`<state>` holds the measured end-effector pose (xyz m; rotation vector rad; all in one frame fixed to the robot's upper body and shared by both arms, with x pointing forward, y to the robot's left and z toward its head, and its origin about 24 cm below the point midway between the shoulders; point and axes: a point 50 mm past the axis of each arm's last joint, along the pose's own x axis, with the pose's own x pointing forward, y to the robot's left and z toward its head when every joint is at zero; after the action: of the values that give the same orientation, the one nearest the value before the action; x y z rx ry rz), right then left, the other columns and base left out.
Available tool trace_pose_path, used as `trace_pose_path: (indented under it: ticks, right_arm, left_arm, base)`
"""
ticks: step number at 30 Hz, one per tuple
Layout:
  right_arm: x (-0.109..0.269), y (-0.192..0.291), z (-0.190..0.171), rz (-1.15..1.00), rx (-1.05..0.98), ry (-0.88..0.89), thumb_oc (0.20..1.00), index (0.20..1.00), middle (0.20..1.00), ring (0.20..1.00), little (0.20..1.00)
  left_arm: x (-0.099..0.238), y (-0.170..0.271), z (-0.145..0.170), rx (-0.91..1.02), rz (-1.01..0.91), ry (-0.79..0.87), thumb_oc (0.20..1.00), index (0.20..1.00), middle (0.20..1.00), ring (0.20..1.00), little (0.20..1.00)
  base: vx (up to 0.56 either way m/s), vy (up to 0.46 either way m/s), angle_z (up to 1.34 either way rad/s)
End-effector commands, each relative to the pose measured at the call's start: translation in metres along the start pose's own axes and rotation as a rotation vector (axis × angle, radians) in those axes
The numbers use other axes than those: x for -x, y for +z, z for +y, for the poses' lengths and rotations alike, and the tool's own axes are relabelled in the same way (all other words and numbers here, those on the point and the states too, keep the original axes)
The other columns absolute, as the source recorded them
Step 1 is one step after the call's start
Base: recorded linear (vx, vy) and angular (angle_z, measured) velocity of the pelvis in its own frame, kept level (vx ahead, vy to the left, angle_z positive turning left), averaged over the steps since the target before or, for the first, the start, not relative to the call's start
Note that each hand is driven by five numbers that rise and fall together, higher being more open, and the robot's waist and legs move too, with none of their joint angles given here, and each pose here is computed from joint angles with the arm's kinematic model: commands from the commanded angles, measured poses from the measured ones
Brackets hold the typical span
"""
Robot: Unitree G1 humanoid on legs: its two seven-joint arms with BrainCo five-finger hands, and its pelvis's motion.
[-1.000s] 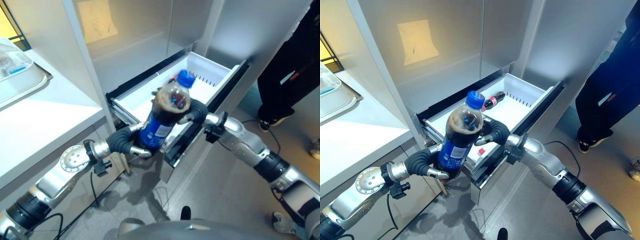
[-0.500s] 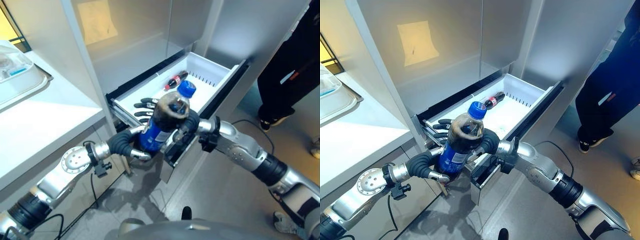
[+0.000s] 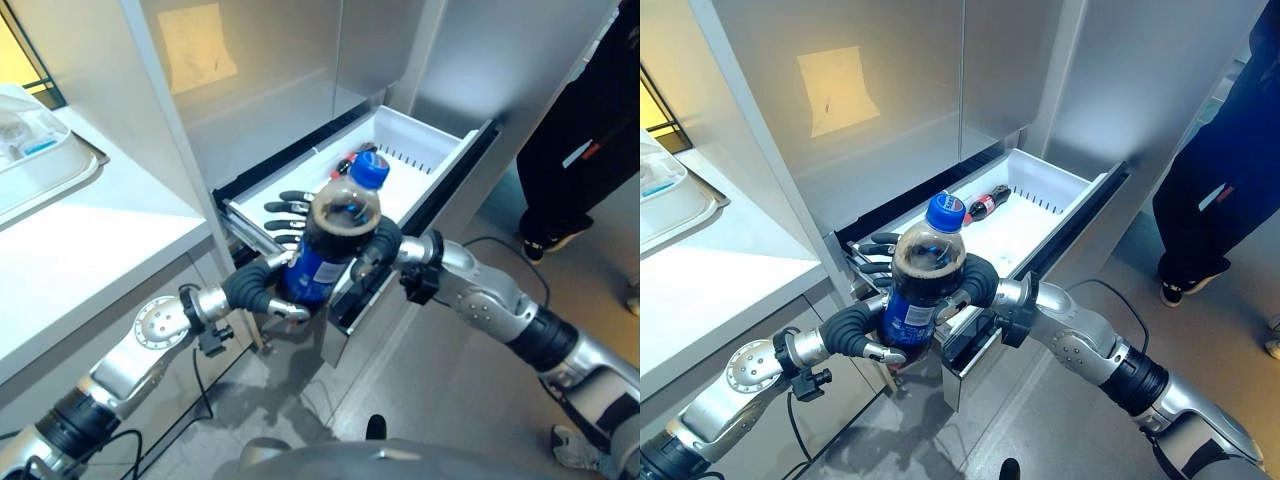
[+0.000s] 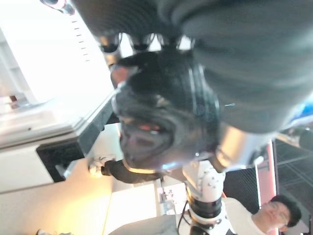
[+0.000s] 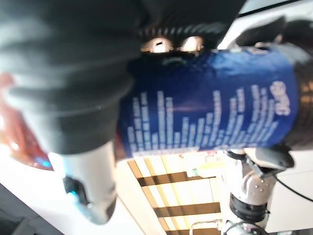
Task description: Take the drinks into the refrigerator
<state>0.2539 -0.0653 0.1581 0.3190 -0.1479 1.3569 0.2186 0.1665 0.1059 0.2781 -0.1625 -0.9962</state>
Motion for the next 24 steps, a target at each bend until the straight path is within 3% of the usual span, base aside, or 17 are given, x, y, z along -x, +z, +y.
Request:
trace_pose_path:
  ticks: [1,18,19,20,24]
  right_arm:
    - [-0.038,0.039,0.046,-0.188,0.038,0.318,0.200,0.200,0.200,0.200,0.200]
    - [-0.028,0.028,0.039,-0.242,-0.047,0.237,0.200,0.200,0.200,0.200,0.200]
    - [-0.028,0.028,0.039,-0.242,-0.047,0.237,0.200,0.200,0.200,0.200,0.200]
    - [-0.024,0.026,0.037,-0.241,-0.052,0.214,0.200,0.200,0.200,0.200,0.200]
    - [-0.009,0.025,0.025,-0.251,-0.039,0.122,0.200,0.200,0.200,0.200,0.200]
  left_arm:
    - [-0.010,0.017,0.018,-0.061,-0.105,0.063,0.200,0.200,0.200,0.200,0.200]
    - [0.012,0.022,0.019,-0.037,-0.084,0.071,0.200,0.200,0.200,0.200,0.200]
    - [0.013,0.022,0.019,-0.037,-0.084,0.071,0.410,0.410,0.410,0.410,0.410]
    - [0.014,0.021,0.020,-0.029,-0.081,0.080,1.000,1.000,1.000,1.000,1.000]
    - [0.019,0.021,0.019,-0.002,-0.078,0.080,1.000,1.000,1.000,1.000,1.000]
  base:
    - [0.00,0.000,0.00]
    - [0.00,0.000,0.00]
    - [0.00,0.000,0.00]
    - [0.00,0.000,0.00]
    - [0.00,0.000,0.00]
